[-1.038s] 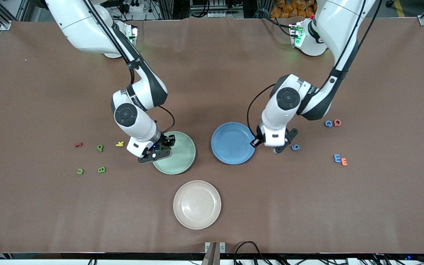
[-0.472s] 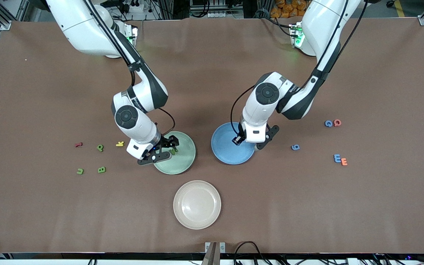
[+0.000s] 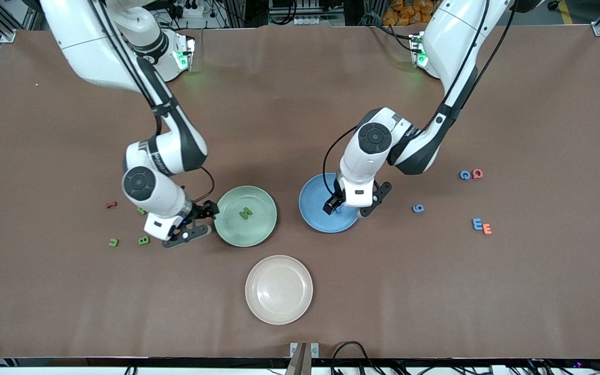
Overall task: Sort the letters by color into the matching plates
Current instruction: 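Grasp the green p with the right gripper while the left gripper approaches blue a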
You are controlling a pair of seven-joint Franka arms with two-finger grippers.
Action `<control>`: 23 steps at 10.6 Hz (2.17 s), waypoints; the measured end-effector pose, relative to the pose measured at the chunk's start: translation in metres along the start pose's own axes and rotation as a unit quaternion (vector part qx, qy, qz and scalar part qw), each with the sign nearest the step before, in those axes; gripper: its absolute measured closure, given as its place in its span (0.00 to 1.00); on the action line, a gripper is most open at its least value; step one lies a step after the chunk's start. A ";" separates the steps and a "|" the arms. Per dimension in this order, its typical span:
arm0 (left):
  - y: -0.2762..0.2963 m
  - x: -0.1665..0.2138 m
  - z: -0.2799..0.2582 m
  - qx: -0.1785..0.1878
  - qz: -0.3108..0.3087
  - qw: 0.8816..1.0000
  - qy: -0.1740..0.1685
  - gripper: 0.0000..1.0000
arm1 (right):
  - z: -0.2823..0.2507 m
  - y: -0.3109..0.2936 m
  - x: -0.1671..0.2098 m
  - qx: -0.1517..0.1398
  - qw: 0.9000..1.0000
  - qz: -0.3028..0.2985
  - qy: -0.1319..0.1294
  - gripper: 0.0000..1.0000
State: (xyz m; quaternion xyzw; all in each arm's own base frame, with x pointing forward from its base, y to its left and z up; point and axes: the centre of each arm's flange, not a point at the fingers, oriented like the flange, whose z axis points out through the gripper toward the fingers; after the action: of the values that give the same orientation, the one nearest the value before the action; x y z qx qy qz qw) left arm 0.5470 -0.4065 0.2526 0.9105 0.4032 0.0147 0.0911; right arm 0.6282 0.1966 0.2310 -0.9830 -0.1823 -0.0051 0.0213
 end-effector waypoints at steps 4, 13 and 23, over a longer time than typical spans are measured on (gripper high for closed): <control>-0.002 0.016 -0.001 0.002 0.027 1.000 0.011 0.00 | -0.003 0.066 -0.013 -0.007 0.999 -0.052 -0.005 0.00; -0.035 0.106 -0.005 0.081 0.195 0.977 0.011 0.00 | 0.008 0.164 -0.090 0.004 0.959 -0.281 -0.025 0.00; -0.101 0.178 0.007 0.104 0.310 0.945 -0.002 0.00 | 0.048 0.168 -0.133 -0.005 0.946 -0.324 -0.028 0.00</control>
State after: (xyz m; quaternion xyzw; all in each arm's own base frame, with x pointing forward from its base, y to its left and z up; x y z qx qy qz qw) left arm 0.5938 -0.2097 0.2198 0.9949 0.0999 -0.0018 -0.0120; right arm 0.5646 -0.0051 0.1738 -0.8710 -0.4910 0.0152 0.0079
